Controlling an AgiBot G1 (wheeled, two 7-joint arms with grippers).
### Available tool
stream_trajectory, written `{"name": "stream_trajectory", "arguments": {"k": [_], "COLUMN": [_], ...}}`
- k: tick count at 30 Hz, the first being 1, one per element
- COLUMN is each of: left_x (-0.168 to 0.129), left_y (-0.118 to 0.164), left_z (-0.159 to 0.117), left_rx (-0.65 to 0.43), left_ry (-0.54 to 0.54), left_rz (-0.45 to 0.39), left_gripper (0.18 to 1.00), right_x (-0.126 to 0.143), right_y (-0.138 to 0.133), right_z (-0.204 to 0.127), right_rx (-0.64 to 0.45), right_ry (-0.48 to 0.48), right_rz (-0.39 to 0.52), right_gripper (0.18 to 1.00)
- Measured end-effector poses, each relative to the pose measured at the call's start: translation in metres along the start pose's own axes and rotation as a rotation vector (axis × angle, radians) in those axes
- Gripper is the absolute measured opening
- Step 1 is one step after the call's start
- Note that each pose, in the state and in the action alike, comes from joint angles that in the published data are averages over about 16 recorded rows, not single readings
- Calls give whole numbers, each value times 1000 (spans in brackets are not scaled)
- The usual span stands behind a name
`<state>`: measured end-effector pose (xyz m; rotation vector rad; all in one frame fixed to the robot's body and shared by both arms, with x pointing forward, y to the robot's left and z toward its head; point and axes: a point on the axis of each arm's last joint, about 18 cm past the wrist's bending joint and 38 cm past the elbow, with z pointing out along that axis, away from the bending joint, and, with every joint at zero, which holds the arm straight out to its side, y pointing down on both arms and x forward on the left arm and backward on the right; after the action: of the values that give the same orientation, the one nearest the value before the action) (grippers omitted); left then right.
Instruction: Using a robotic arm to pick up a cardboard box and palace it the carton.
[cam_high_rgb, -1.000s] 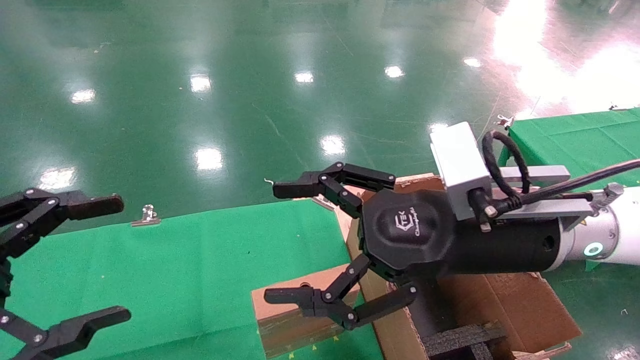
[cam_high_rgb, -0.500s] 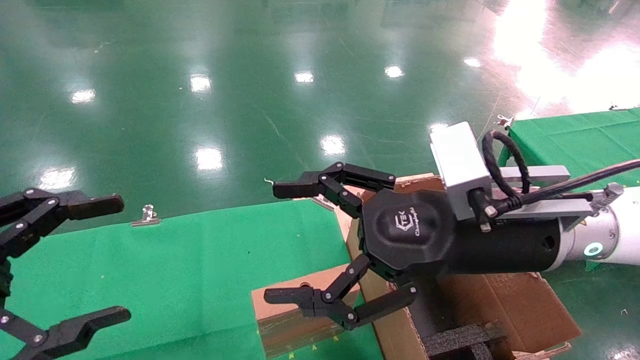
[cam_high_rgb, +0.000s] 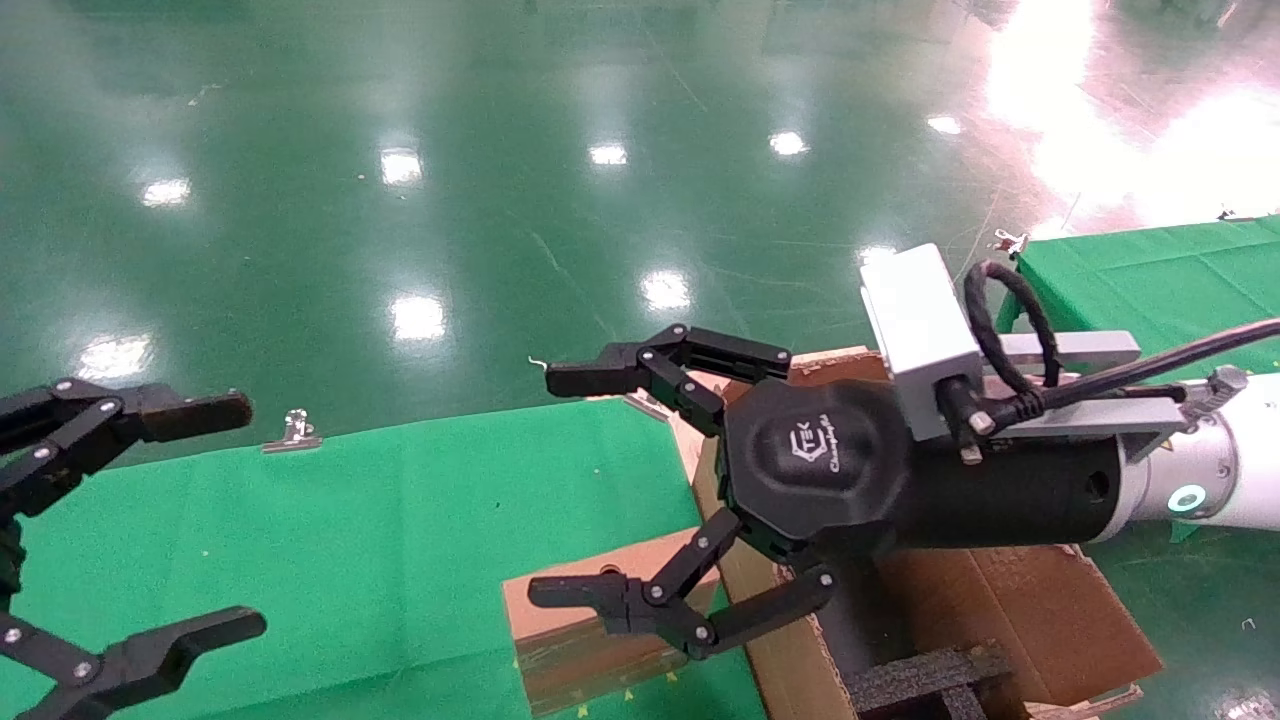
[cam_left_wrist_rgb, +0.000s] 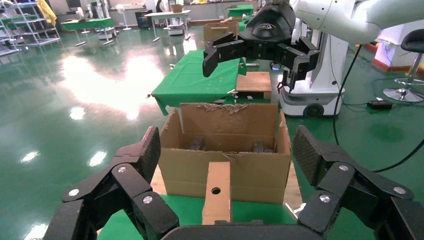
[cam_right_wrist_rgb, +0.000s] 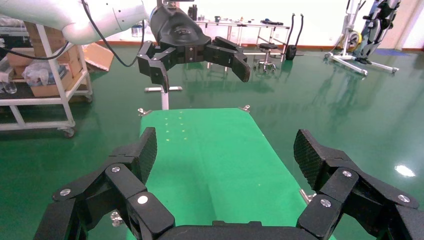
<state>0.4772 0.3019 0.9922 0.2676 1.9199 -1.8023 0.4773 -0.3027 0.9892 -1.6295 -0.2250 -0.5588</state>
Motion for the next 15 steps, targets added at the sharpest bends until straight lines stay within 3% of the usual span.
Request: {"name": "stream_trajectory", "arguments": {"k": [6, 15], "left_x": [0, 0], "left_y": [0, 0], "left_z": [0, 0], "left_rx": [0, 0], "left_ry": [0, 0], "left_rz": [0, 0], "left_gripper": [924, 792], "right_x": [3, 19], "right_y": [12, 44], "right_z": [3, 18], "right_rx": [-111, -389], "right_ry": [-14, -57], "right_rz": [-16, -71], "right_gripper": [1001, 1001]}}
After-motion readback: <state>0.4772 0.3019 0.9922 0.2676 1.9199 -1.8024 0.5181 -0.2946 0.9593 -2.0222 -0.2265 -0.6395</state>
